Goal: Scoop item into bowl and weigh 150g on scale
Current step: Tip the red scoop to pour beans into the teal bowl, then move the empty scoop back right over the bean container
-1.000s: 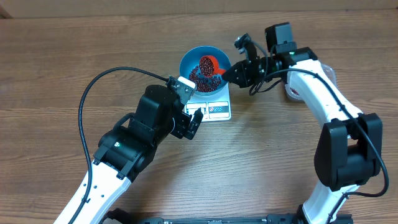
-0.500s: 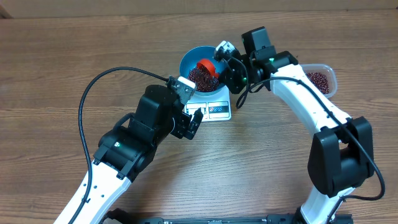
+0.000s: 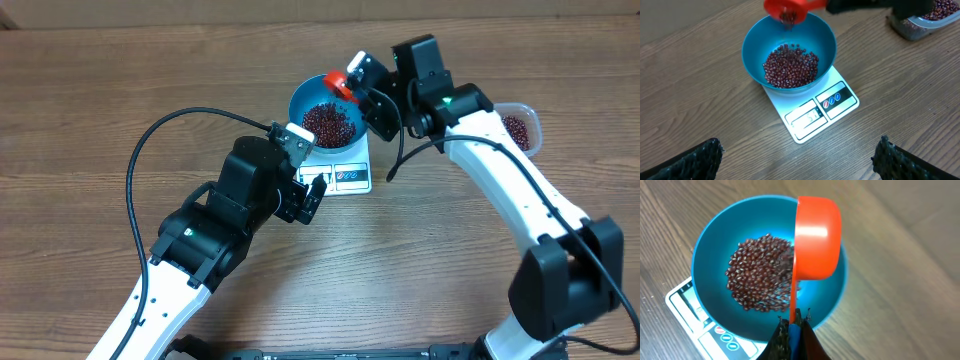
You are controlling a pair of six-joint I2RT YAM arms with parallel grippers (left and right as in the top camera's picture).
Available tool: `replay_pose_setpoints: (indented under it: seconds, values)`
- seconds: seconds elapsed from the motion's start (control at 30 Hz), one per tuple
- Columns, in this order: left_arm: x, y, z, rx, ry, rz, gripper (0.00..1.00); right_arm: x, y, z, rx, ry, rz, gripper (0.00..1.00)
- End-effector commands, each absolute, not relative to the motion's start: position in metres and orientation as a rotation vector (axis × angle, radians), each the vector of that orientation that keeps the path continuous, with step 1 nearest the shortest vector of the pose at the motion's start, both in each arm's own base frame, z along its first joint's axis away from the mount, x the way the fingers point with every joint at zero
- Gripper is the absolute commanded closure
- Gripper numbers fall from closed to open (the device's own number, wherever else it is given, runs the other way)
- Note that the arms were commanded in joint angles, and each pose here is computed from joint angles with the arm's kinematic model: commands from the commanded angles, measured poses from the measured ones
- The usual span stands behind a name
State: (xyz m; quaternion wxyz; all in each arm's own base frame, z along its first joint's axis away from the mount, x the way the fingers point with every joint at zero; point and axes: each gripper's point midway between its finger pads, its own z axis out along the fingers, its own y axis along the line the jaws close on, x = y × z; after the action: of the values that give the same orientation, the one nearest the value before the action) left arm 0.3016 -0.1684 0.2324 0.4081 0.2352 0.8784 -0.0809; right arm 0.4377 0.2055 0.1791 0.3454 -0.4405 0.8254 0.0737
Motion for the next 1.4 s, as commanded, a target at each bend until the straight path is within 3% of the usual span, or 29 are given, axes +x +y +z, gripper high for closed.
replay_pose_setpoints:
  seconds: [0.0, 0.43, 0.73, 1.1, 1.37]
  values:
    - [0.302, -0.167, 0.230, 0.612, 2.213, -0.193, 0.00, 0.441, 0.201, 0.219, -1.130, 2.050, 0.123, 0.97]
    - [0.302, -0.167, 0.230, 0.612, 2.213, -0.192, 0.00, 0.435, 0.196, 0.220, -1.125, 2.076, 0.112, 0.96]
    - [0.302, -0.167, 0.230, 0.612, 2.213, -0.193, 0.00, 0.418, 0.181, 0.244, -0.843, 2.203, 0.216, 0.96]
    - [0.302, -0.167, 0.230, 0.612, 2.213, -0.192, 0.00, 0.398, 0.057, 0.231, -0.432, 2.503, -0.217, 0.96]
    - [0.302, -0.167, 0.230, 0.611, 2.213, -0.192, 0.00, 0.381, -0.015, 0.218, -0.199, 2.638, -0.305, 0.96]
